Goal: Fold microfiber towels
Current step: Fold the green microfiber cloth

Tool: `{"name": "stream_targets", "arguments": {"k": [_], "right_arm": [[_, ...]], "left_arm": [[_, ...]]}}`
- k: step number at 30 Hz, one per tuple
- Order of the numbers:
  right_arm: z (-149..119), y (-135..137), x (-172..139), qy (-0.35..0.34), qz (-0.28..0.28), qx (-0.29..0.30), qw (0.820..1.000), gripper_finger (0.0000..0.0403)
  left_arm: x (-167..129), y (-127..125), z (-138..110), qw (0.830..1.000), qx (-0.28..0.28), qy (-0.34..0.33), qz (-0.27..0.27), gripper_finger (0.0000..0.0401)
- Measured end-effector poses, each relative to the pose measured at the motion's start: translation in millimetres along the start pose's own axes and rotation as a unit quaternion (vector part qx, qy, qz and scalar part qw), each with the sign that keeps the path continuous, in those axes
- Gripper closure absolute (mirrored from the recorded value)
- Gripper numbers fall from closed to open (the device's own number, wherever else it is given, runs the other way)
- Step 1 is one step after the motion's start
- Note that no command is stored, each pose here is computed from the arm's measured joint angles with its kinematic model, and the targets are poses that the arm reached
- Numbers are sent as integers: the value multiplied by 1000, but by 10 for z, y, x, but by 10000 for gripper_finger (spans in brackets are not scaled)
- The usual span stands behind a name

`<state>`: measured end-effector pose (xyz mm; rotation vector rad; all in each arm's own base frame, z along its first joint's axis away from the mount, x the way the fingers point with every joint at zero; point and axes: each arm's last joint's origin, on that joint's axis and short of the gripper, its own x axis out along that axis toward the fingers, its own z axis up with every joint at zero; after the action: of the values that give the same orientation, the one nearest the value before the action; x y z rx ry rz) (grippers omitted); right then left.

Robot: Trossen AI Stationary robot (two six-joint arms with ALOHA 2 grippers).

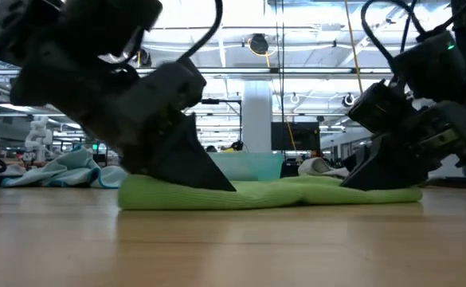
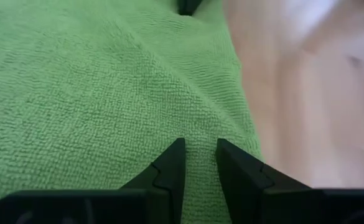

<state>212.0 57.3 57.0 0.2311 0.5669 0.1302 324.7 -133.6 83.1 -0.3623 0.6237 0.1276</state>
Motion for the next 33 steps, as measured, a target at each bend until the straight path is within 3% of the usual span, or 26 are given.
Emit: {"name": "stream_targets", "arguments": {"k": [3,9,14,17,20,22,27,33], "right_arm": [[-51,149,77,16,23,2,1000,401],[-2,521,93,32,133,8,991,399],[103,565,-33,31,141,6,989,399],[174,552,-144,34,133,-9,990,399],[195,526,-241,50,121,-32,991,399],[237,513,-287,45,118,-44,991,399],[287,450,-389,27,112,-57,992,392],[279,407,-404,24,93,-61,994,330]], "left_arm": [[-42,-107,-74,999,-12,17,-31,308],[-169,-288,-105,997,3,15,-77,309],[-344,-356,63,996,26,-2,-90,309],[-442,-322,141,998,32,6,-62,308],[-546,-263,198,1000,22,6,-5,308],[-645,-169,184,998,8,21,61,308],[-784,55,176,980,-98,32,173,308],[-773,111,127,971,-154,57,173,267]]}}
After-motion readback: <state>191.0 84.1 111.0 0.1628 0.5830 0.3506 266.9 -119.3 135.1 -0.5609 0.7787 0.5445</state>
